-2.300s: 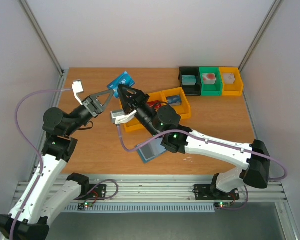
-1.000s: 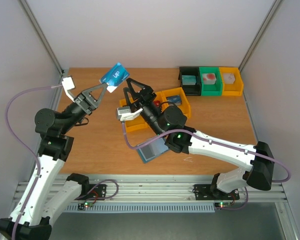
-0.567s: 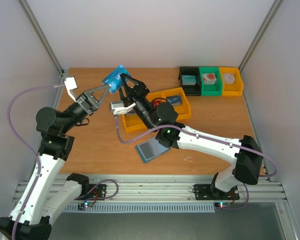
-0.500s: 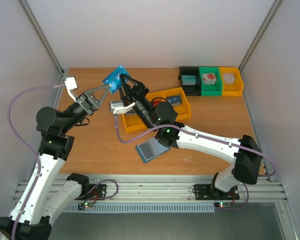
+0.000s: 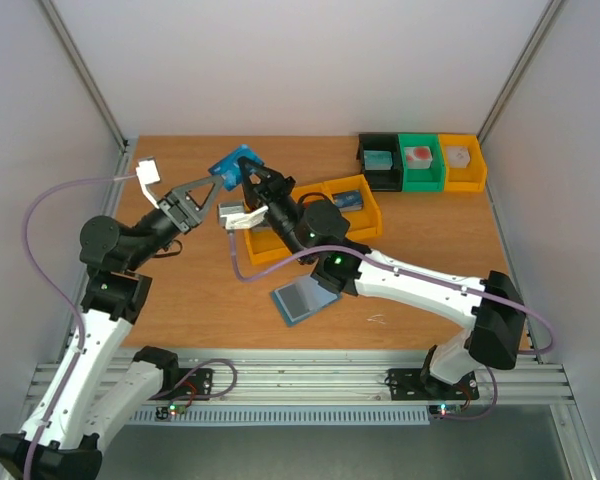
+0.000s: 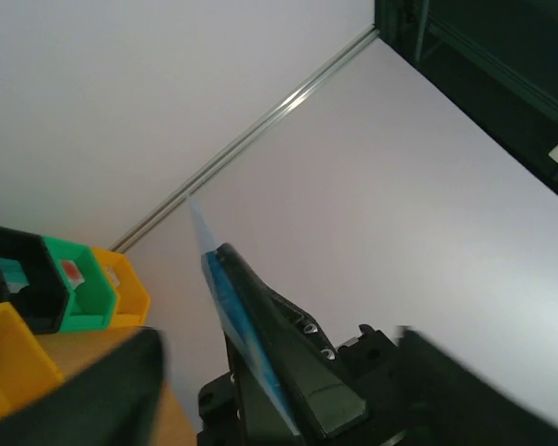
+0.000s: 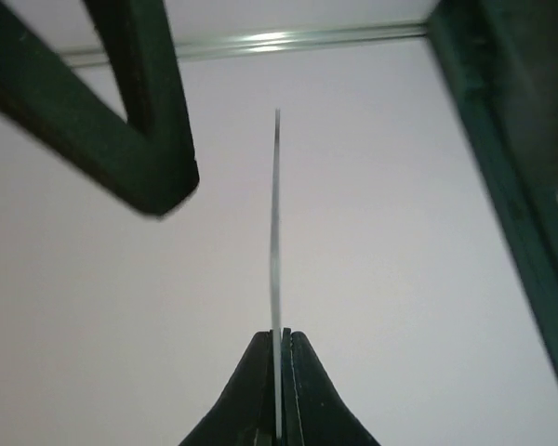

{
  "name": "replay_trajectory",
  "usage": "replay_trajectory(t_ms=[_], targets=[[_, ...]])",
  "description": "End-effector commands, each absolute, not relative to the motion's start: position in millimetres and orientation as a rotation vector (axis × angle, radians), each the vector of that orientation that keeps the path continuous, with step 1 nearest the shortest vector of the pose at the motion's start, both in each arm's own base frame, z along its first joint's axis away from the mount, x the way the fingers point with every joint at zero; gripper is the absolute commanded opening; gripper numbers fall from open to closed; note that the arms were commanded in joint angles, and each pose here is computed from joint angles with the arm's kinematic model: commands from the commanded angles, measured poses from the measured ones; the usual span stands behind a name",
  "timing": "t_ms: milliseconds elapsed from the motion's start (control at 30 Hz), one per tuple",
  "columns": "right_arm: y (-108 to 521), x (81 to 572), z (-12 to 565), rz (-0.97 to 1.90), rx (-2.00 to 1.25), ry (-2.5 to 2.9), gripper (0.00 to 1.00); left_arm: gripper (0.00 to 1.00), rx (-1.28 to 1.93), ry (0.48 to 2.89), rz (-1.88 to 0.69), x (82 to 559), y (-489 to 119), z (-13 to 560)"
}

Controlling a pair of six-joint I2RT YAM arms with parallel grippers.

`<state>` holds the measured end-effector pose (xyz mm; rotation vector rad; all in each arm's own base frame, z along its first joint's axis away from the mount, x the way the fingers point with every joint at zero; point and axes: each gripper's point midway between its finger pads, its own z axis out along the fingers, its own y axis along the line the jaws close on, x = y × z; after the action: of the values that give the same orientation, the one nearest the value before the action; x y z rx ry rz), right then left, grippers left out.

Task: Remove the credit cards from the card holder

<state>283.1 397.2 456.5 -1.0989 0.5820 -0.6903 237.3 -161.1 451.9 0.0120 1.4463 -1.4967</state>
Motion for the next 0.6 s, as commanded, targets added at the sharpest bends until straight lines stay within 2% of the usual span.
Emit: replay_trajectory(t_ms=[0, 100, 200, 367, 567], targets=[[351.3, 305.8, 425.2, -0.965, -1.449, 0.669, 0.01, 0.99, -0.035, 1.47, -1.4, 244.8, -151.9, 431.7], [296.0, 301.1, 356.5, -0.591, -1.737, 1.101, 0.01, 0.99, -0.149, 1.561, -1.257, 261.2, -136.1, 393.3], [243.6, 283.6, 312.1, -0.242, -1.835, 1.506, 0.01, 0.99, -0.27, 1.684, -1.09, 276.0, -117.0, 341.6], [175.8, 296.7, 246.7, -0.125, -1.921, 1.92, 0.01, 0.99, -0.401, 1.846, -0.877, 287.3, -89.9, 261.9], [138.3, 387.3, 209.5, -0.275, -1.769, 2.011, 0.01, 0.99, -0.458, 1.948, -0.69, 286.7, -61.3, 195.6]])
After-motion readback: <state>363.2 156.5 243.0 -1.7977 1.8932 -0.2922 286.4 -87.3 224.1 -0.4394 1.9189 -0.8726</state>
